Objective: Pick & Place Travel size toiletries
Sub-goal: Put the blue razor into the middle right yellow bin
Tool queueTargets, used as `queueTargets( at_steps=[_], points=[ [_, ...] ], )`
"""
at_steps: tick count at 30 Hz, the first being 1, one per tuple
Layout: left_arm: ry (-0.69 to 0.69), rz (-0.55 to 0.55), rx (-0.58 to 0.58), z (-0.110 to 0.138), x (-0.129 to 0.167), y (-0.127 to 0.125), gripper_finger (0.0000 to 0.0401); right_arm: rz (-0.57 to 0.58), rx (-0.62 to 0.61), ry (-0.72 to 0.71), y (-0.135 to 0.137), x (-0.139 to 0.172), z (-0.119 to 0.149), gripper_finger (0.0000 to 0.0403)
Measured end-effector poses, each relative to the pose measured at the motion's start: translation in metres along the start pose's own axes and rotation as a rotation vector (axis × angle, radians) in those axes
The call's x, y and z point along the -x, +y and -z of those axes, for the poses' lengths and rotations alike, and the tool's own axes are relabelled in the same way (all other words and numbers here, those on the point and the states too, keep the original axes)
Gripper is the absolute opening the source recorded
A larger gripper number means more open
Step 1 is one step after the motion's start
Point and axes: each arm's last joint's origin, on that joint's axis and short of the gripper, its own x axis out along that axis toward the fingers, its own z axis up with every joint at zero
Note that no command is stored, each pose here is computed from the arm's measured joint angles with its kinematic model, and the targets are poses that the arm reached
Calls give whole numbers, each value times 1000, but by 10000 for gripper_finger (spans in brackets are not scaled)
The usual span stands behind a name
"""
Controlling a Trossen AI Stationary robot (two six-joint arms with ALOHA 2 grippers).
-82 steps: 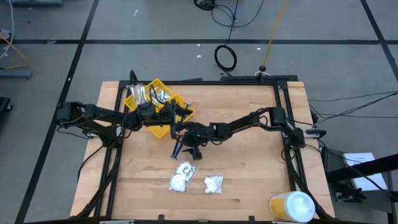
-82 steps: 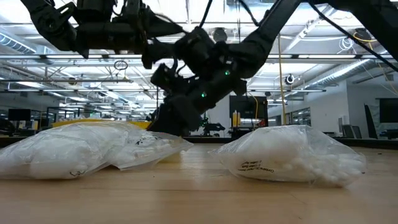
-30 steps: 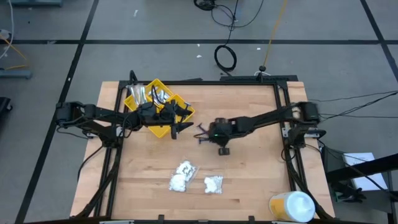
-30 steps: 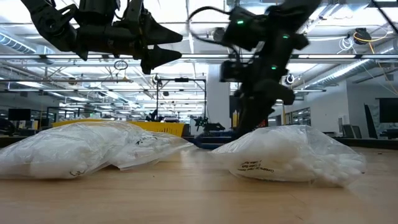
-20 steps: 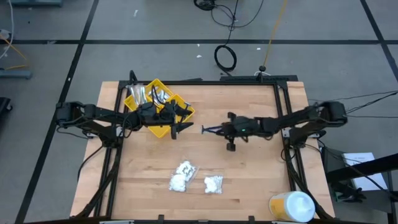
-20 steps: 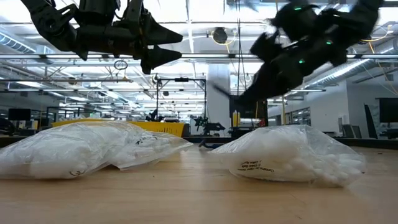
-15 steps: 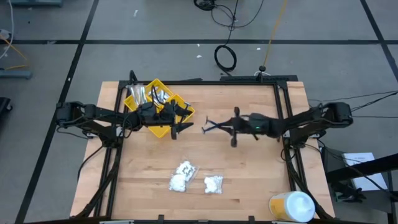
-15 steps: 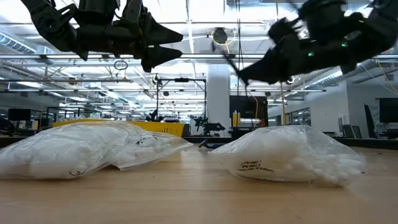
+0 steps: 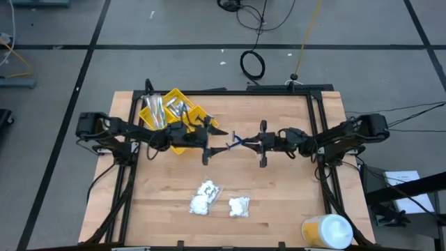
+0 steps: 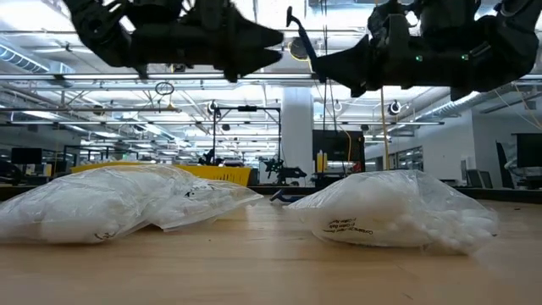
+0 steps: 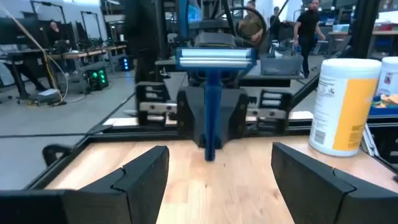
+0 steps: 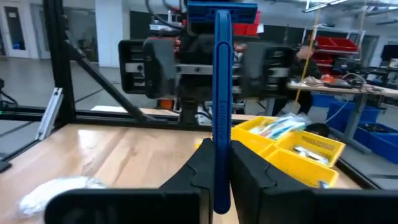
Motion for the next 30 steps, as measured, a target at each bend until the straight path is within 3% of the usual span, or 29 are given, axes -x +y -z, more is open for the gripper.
queueTargets(
  at_steps=[9,17,21,30],
  points=[
    [-5,38,20,3,-41,-3,278,-39,29,-22,11,-15,-3,18],
    [-17,42,15,0,-42,-4,263,-44,31,4,12,-15,0,18],
    [-14,43,15,0,-42,-4,206,-42,32,9,11,-15,0,19],
    [-14,52,-16,0,-42,-5,18,-35,27,19,11,-15,1,40]
  ],
)
